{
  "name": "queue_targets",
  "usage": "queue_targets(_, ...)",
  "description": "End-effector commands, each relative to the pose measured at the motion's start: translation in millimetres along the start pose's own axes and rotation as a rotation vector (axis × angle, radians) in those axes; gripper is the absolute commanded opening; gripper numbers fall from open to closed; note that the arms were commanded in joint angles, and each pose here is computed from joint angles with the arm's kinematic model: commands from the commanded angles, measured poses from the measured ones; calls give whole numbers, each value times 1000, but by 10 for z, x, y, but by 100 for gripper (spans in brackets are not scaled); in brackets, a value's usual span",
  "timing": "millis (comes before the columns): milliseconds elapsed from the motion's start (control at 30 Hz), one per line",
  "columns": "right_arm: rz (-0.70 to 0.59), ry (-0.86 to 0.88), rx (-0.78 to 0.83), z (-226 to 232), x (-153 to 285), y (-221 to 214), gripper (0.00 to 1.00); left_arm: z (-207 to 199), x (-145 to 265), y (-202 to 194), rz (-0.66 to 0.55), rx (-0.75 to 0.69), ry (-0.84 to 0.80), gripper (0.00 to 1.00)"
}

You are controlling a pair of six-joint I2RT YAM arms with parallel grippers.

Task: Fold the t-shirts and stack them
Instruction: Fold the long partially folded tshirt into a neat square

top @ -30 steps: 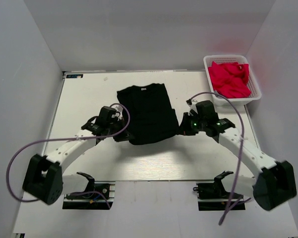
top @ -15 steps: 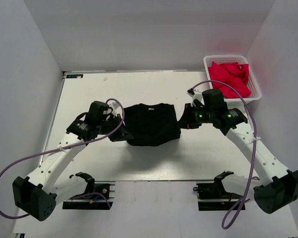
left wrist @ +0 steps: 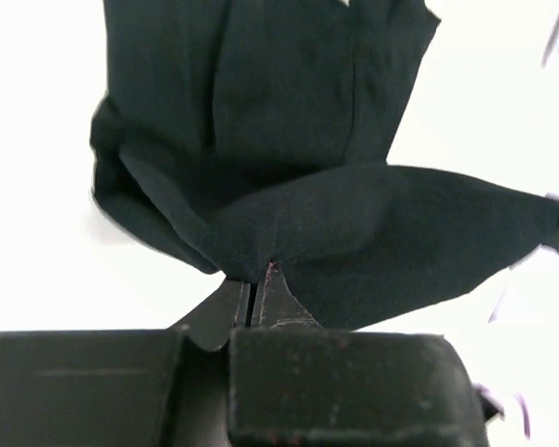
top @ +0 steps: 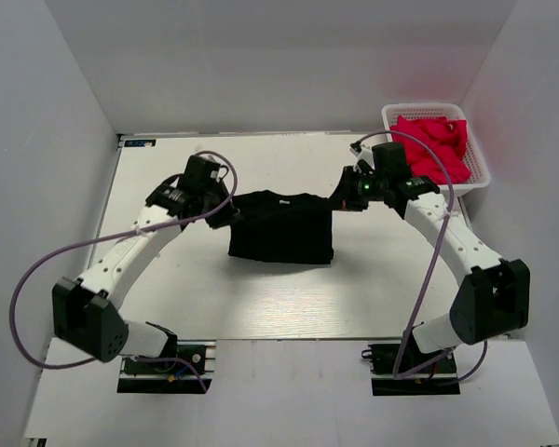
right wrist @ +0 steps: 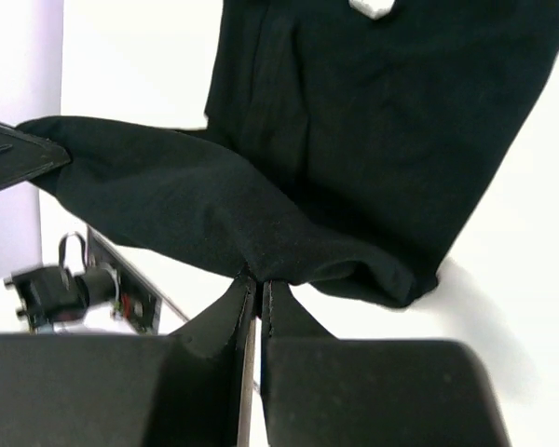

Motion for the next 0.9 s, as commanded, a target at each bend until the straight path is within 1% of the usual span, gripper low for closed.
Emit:
queue_targets(0,-99,84,45,145,18,340,0,-74,-34,417,-158,27,58,0)
queue_targets(100,-109,32,22,-15,-113,474,0,-65,-108,609,-204,30,115,0)
queue_targets(133,-121,28,18,-56,-136,527,0,-17,-210,660,-203,38,155,0)
queue_targets(167,-107,41,22,-62,-163,547,0,-27,-248,684,-199,38,158,0)
queue_targets(200,-82,40,4,-123,-279,606,0,-26,-262,771,-215,38,157,0)
queue_targets(233,-84,34,-12,-183,-297,651,0,22,-380,795,-195,46,179,0)
queue_targets(267,-88,37,-11,-180,-325,695,0,14,-445,828,-197,37,178,0)
queue_targets(300,-79,26,-36,-273,-444,732,0,25,-477,901,-202,35,183,0)
queue_targets(333,-88,26,-45,-316,-454,793,0,48,-543,959,-205,44,190,0)
queue_targets(367,-92,32,-40,-327,-517,870,0,49,-689,1004,-192,33,199,0)
queue_targets(433,-112,28,-41,-326,-547,1019,0,39,-844,1103,-200,17,167,0)
queue_targets(500,-121,7,-55,-412,-632,1068,0,1,-940,1254,-215,-9,136,0)
queue_targets(533,-120,-9,-80,-469,-699,1091,0,23,-1095,1270,-200,-19,146,0)
queue_targets(600,-127,-33,-94,-552,-743,1125,0,-38,-1172,1408,-232,-34,128,0)
queue_targets(667,-128,-55,-93,-628,-849,1175,0,8,-1330,1510,-229,-25,156,0)
queue_targets(700,-141,-58,-85,-621,-843,1247,0,42,-1375,1554,-222,-18,167,3)
queue_targets(733,-134,-61,-93,-668,-905,1302,7,92,-1421,1588,-209,-9,182,10)
queue_targets(767,-119,-68,-101,-754,-985,1317,34,89,-1496,1621,-180,-8,198,24)
queue_targets(800,-117,-52,-96,-744,-1024,1402,65,132,-1507,1690,-181,3,208,62)
queue_targets(833,-146,-41,-49,-684,-991,1548,90,74,-1458,1804,-211,2,203,93)
queue_targets(867,-144,-59,-49,-685,-1035,1650,91,131,-1497,1852,-215,11,222,100)
Point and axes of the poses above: each gripper's point midway between its finger pads, its own x axis back along the fingers, its own z axis along the line the jaws close on, y = z × x, the point moved 8 cm from there along x, back along the fingers, and after that the axes turned 12 degrees about -x, right-handed, at the moved point
